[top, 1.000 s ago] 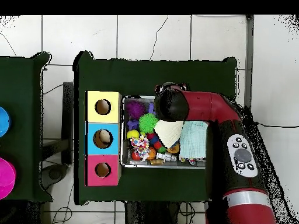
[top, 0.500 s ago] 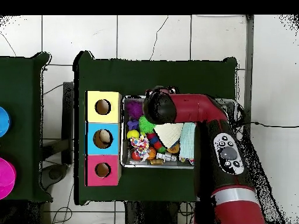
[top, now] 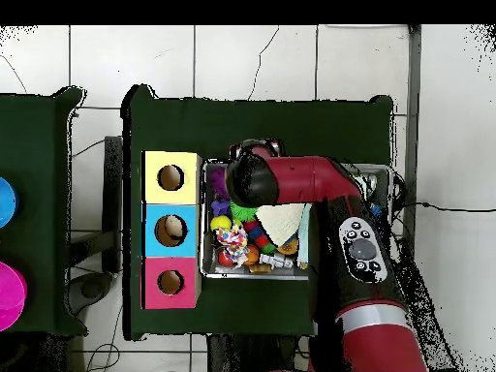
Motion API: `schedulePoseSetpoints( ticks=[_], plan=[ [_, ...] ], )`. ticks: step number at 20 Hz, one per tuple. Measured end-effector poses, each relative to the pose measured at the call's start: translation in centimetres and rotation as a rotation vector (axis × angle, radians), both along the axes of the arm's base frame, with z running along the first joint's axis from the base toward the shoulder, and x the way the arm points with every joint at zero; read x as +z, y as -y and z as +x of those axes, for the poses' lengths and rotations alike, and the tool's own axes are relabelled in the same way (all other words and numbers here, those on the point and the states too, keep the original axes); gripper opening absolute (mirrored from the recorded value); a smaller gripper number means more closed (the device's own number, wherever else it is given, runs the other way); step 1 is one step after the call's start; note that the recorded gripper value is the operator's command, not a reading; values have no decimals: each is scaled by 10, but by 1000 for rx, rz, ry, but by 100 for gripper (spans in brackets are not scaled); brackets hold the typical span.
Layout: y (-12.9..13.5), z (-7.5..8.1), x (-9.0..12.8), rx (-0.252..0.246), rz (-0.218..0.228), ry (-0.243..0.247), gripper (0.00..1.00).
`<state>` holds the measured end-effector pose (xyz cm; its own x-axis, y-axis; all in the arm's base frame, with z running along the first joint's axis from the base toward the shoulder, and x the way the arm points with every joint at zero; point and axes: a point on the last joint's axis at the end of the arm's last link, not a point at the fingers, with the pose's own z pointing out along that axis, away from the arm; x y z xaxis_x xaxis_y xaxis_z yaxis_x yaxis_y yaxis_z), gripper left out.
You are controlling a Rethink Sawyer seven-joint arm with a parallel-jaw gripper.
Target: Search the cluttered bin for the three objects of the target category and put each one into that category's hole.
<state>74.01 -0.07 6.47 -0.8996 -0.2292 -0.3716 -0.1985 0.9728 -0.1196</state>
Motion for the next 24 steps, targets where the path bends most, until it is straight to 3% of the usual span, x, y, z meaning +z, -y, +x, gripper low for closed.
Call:
schedulePoseSetpoints(
  ticks=[4, 24],
  plan=[
    [1, 0, -8, -1, 2, 19, 100],
    [36, -17, -24, -36, -47, -17, 100]
  ],
)
